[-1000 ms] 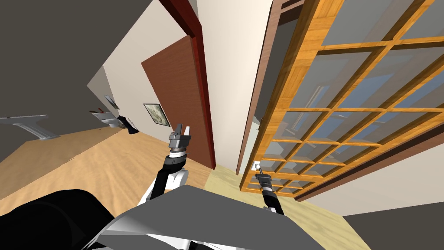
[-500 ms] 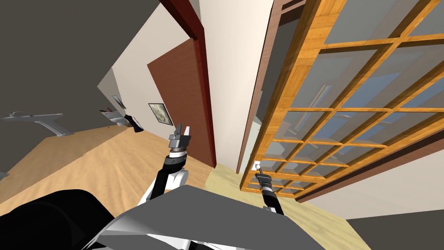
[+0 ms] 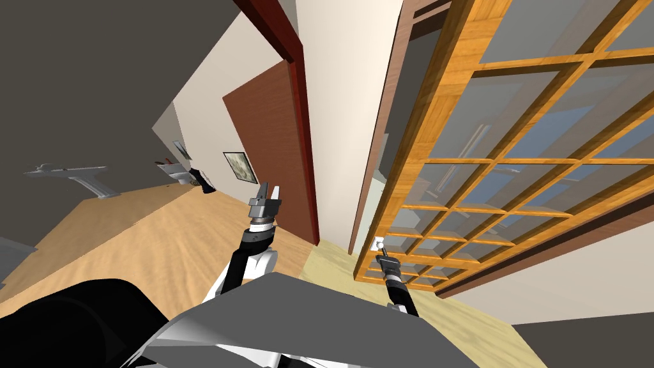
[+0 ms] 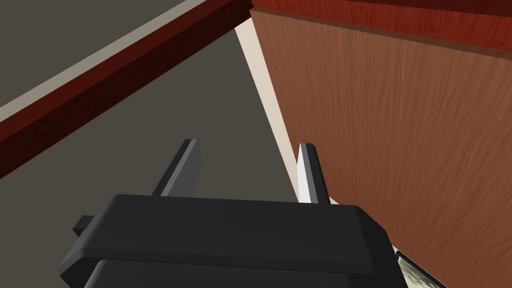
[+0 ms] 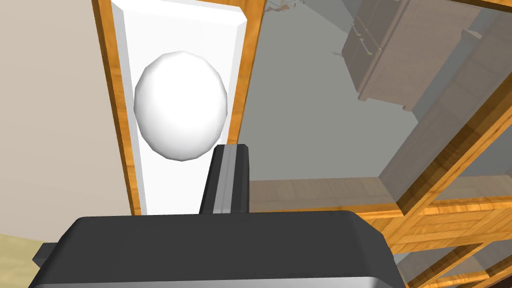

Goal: Pull the door open

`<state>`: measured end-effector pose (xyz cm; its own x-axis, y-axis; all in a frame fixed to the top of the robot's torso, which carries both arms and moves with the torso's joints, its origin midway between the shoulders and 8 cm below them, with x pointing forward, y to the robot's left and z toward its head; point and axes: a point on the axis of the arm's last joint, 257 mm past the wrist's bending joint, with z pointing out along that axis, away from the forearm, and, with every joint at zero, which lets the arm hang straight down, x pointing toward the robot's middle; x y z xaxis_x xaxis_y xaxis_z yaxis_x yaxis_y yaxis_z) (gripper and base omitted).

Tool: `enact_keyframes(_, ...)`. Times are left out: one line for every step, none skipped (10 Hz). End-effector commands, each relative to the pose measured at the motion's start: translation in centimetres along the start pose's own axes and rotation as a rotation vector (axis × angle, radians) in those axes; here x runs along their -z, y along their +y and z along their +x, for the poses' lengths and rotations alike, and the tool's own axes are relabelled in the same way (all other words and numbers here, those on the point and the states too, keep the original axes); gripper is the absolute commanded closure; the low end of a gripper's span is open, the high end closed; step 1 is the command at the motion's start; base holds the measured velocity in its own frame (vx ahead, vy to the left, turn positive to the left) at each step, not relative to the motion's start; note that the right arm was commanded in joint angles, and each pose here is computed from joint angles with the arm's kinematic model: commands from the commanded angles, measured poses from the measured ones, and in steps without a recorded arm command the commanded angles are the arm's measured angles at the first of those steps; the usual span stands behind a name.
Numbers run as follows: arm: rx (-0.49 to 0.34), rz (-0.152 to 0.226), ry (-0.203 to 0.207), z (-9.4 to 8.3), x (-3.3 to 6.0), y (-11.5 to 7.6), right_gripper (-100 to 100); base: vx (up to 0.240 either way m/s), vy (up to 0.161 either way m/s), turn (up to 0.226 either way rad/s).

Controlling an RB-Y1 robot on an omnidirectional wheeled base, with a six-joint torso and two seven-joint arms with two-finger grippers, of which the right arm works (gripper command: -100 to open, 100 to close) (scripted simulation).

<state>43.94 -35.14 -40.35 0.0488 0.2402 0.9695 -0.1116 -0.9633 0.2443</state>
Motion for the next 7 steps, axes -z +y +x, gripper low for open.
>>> enact_keyframes(-0.038,0.02,0.033,1.07,-0.46,-1.82,-100,-0.026,-0.01,0.025)
enact_keyframes(-0.038,0.02,0.033,1.07,-0.46,-1.82,-100,-0.01,-0.009,0.011)
enact_keyframes(-0.038,0.02,0.033,1.07,-0.46,-1.82,-100,-0.001,-0.006,-0.009)
enact_keyframes(-0.081,0.017,0.031,1.01,-0.44,-1.8,-100,-0.019,-0.014,0.06)
enact_keyframes(-0.116,0.015,0.028,0.97,-0.42,-1.79,-100,-0.05,-0.029,0.033)
enact_keyframes(-0.152,0.013,0.026,0.93,-0.4,-1.77,-100,-0.058,-0.03,0.036)
enact_keyframes(-0.182,0.012,0.025,0.89,-0.39,-1.77,-100,-0.046,-0.025,0.021)
